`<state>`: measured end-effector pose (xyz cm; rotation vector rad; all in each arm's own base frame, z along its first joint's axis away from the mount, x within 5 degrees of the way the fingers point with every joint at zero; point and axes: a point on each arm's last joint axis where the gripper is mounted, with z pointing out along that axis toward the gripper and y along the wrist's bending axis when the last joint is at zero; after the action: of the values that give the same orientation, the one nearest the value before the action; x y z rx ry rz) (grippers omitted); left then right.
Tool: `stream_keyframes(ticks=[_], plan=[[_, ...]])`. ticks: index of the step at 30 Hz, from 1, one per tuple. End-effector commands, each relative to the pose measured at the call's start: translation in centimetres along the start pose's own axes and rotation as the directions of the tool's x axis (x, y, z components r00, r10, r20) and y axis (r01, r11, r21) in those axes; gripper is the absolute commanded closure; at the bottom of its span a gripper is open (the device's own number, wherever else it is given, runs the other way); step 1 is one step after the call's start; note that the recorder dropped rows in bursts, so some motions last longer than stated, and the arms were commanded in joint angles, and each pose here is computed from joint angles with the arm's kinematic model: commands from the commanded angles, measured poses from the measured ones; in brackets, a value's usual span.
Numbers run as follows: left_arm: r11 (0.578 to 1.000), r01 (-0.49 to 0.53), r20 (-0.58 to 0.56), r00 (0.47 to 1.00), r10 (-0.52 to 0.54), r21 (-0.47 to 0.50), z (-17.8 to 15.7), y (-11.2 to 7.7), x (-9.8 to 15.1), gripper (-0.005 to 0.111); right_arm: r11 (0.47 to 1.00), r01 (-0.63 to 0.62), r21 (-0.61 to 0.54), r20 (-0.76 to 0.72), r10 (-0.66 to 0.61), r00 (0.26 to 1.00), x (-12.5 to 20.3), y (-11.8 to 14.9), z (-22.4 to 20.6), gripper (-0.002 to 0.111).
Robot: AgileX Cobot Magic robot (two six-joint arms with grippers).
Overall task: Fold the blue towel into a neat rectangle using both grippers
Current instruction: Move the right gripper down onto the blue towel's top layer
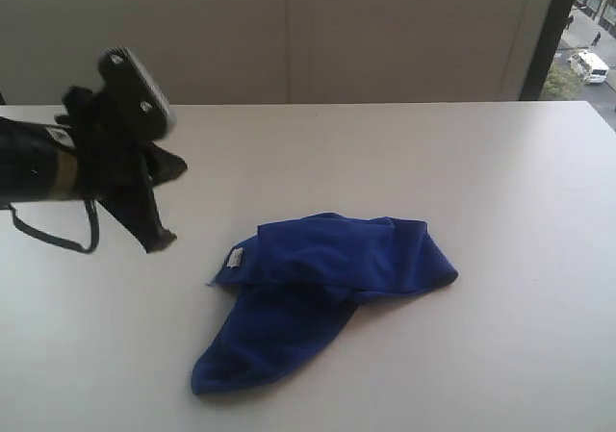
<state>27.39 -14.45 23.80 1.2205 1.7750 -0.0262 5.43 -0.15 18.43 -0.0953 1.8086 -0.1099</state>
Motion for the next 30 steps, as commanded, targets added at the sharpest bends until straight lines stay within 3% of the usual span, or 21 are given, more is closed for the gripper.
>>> stream_keyframes(ticks=[1,4,8,10,11,12,14,15,20,25,28,30], plan=[[0.977,-0.062,-0.011,0.998,0.065,0.204,3.6,-3.0,1.3,0.107,0.997,0.071,0.019,0.027,-0.071,0.997,-0.2,-0.2,0.0,0.108],[0.966,-0.051,-0.012,0.998,0.056,0.255,4.3,-3.7,1.8,0.107,0.996,0.081,0.037,0.127,-0.085,0.988,-1.1,-0.2,-0.1,0.108],[0.968,0.054,0.006,0.998,-0.057,0.245,3.0,-3.4,0.8,0.107,0.999,-0.003,0.049,0.422,-0.018,0.906,-3.8,-0.4,-0.9,0.108],[0.963,0.146,0.007,0.988,-0.152,0.225,1.9,-3.0,0.1,0.107,0.995,-0.103,0.003,0.554,0.084,0.828,-4.9,-0.5,-1.5,0.108],[0.956,0.215,0.004,0.975,-0.22,0.2,1.0,-2.8,-0.1,0.107,0.966,-0.235,-0.104,0.616,0.248,0.747,-5.6,-0.6,-2.0,0.108],[0.953,0.236,0.001,0.971,-0.241,0.191,0.3,-2.9,0.1,0.107,0.945,-0.281,-0.166,0.661,0.318,0.68,-6.1,-0.7,-2.5,0.108],[0.947,0.277,-0.01,0.96,-0.279,0.159,-1.4,-3.5,0.8,0.107,0.935,-0.28,-0.217,0.74,0.344,0.578,-6.9,-0.7,-3.3,0.108],[0.937,0.315,-0.034,0.949,-0.314,0.151,-2.1,-4.1,1.7,0.107,0.916,-0.313,-0.252,0.716,0.394,0.577,-6.8,-0.7,-3.2,0.108],[0.917,0.36,-0.101,0.932,-0.347,0.171,-3.4,-6.2,4.1,0.107,0.902,-0.401,-0.161,0.448,0.429,0.785,-6.9,-0.8,-1.5,0.108],[0.9,0.38,-0.147,0.923,-0.355,0.214,-3.7,-7.6,5.4,0.107,0.901,-0.428,-0.07,0.192,0.433,0.881,-10.1,-1.2,1.4,0.108],[0.88,0.384,-0.135,0.923,-0.36,0.28,-3.8,-8.2,5.1,0.107,0.95,-0.314,-0.004,-0.15,0.309,0.939,-12.9,-1.2,5.8,0.108],[0.881,0.384,-0.136,0.923,-0.359,0.276,-3.8,-8.2,5.1,0.107,0.964,-0.249,-0.094,-0.335,0.205,0.92,-14.2,0.1,8.4,0.108]])
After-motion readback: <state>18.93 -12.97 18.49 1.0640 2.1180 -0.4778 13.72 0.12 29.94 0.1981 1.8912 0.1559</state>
